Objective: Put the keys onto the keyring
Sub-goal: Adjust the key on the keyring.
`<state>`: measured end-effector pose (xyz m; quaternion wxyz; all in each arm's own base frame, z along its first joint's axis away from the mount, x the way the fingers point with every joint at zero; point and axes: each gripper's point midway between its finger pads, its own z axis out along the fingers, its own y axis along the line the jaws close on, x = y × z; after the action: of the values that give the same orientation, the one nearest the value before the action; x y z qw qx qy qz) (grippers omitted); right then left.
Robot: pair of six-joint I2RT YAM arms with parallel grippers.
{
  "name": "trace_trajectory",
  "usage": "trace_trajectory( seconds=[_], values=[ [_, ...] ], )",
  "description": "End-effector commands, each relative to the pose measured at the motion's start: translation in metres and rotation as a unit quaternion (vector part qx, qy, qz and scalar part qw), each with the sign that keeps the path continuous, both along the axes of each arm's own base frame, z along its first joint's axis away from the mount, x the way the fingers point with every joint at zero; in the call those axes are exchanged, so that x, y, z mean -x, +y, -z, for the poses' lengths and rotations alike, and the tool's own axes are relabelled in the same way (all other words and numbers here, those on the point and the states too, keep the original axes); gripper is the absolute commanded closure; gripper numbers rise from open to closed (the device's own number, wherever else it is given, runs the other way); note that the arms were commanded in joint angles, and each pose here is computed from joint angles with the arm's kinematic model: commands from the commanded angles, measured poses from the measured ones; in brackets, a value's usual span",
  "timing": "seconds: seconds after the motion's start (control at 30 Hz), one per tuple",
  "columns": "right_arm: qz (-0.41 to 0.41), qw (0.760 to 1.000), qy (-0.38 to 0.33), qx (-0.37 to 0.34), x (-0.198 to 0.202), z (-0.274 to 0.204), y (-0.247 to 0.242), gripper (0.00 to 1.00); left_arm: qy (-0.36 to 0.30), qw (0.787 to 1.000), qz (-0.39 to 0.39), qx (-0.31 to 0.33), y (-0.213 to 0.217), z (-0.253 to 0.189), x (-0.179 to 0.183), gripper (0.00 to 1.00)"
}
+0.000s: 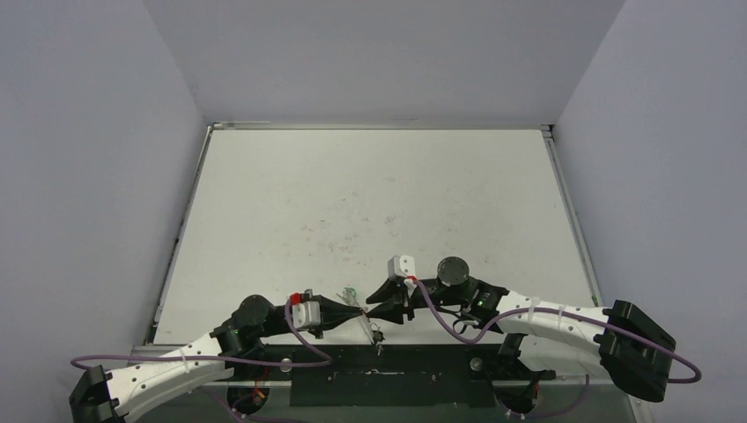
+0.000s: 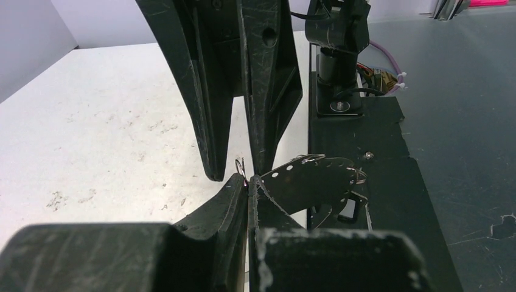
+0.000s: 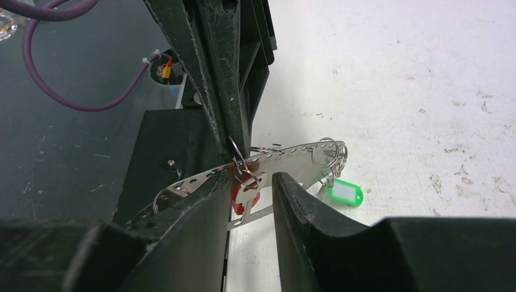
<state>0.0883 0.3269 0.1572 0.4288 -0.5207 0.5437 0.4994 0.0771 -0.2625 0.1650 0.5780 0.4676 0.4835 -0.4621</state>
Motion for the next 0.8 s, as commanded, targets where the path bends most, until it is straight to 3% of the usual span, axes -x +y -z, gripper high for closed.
trace_trajectory(
  seconds=[0.0,0.3,0.37,0.5,0.7,0.77],
  values=[
    [-0.020,0.998,-0.034,-0.046,-0.001,-0.033,0.012,0.70,-0.036,0.998,0.014,0.046,-0.001,-0.030,0.004,1.00],
    [-0.025,0.997,-0.032,-0.058,0.002,-0.038,0.012,0.67,-0.036,0.998,0.019,0.043,-0.003,-0.029,0.005,1.00],
    [-0.029,0.998,-0.031,-0.055,0.003,-0.037,0.013,0.73,-0.036,0.998,0.019,0.044,-0.003,-0.029,0.005,1.00],
    [-0.033,0.998,-0.031,-0.047,0.005,-0.032,0.011,0.98,-0.036,0.998,0.017,0.044,-0.003,-0.030,0.004,1.00],
    [-0.014,0.999,-0.038,-0.028,0.002,-0.035,0.003,1.00,-0.032,0.999,0.001,0.041,-0.002,-0.029,-0.001,1.00],
    [-0.001,0.999,-0.041,-0.004,-0.002,-0.034,0.000,1.00,-0.025,0.999,-0.010,0.032,-0.001,-0.026,-0.005,0.89]
  ],
)
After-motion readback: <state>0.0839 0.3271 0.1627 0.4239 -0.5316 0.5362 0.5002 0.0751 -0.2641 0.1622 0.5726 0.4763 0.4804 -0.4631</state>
